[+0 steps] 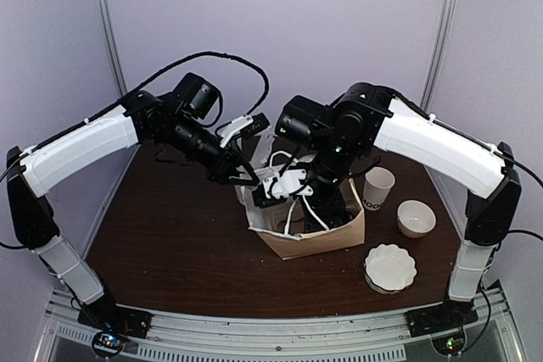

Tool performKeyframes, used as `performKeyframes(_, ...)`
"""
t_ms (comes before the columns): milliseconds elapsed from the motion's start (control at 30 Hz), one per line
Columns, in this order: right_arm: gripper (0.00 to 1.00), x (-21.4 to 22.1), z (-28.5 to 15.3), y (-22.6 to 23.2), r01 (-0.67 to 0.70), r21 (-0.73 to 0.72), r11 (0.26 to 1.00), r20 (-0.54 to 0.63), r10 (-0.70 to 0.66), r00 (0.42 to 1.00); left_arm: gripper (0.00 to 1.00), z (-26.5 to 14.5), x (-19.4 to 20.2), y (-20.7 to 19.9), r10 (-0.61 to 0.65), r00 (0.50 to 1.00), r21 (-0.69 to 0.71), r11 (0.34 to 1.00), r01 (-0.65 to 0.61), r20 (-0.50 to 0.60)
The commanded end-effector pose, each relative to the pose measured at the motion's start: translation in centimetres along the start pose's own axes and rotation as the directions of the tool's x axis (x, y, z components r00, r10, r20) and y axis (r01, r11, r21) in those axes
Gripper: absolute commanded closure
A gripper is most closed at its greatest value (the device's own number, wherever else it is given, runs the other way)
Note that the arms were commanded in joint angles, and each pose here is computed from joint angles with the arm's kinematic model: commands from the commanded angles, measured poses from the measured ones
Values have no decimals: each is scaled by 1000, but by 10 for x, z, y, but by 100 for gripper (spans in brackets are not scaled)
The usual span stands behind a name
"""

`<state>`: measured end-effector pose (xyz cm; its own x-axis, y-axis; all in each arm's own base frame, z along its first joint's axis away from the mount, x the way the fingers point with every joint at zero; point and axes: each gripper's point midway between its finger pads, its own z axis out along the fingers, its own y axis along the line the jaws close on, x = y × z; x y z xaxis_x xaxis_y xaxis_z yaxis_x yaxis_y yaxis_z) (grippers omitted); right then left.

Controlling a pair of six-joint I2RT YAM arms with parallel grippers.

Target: Pack the takeout coffee

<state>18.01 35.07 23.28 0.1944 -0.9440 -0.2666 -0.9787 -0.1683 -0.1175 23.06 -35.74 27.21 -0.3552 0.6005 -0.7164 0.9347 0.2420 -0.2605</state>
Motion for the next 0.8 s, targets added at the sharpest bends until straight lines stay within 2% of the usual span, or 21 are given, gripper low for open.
performKeyframes(0, 0, -4, -14, 8, 25, -8, 1000, 27, -24, 999, 74, 2, -11, -7, 3, 1000, 40, 999, -4, 26)
performKeyframes(100, 0, -5, -27, 6, 41, 24, 999, 53, -42, 998, 77, 3, -17, -8, -5, 999, 52, 999, 3, 44)
performKeyframes(367, 1, -14, -61, 4, 66, 89, 994, 130, -78, 988, 92, 2, -31, -10, -26, 998, 63, 998, 22, 63)
performKeyframes(433, 0, -16, -67, 4, 70, 100, 993, 144, -84, 986, 100, -1, -31, -11, -27, 998, 58, 998, 24, 60)
performKeyframes(633, 0, -20, -86, 0, 79, 149, 986, 178, -105, 978, 100, -10, -26, -17, -44, 999, 65, 997, 43, 22)
performKeyframes(767, 1, -17, -85, -14, 75, 217, 973, 142, -107, 984, 100, -16, -26, -30, -54, 998, 120, 991, 52, 15)
